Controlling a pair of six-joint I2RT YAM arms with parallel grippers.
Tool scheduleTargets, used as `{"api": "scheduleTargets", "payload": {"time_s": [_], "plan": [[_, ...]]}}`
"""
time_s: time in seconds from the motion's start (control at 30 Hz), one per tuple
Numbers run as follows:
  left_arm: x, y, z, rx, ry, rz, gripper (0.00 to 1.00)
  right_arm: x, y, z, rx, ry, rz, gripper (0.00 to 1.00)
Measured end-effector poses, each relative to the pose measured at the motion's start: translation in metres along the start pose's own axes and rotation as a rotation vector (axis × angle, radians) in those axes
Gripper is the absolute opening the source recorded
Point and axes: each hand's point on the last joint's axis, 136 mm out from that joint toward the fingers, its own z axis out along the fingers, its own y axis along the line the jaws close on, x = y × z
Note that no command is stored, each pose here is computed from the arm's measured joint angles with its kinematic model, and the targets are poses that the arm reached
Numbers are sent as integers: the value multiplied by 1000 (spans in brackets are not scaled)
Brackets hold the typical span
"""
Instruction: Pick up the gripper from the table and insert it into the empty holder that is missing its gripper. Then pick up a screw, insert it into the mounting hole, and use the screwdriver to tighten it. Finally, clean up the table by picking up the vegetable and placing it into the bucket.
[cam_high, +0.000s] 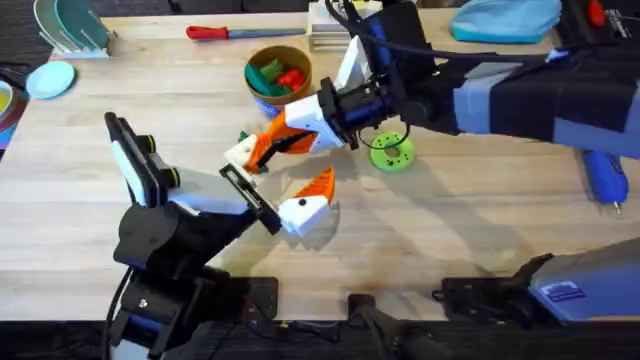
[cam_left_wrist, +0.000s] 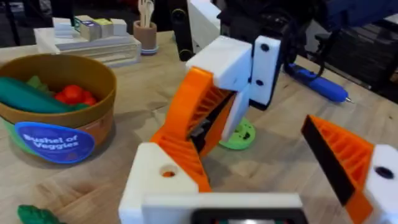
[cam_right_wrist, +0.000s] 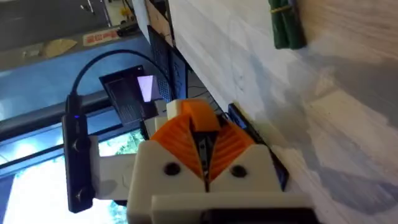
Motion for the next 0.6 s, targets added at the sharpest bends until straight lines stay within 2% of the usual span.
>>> {"api": "scheduleTargets", "payload": {"time_s": [0.6], "plan": [[-6,22,-1,-135,-32,9,992,-14,9,9,3,-99,-25,8]]}}
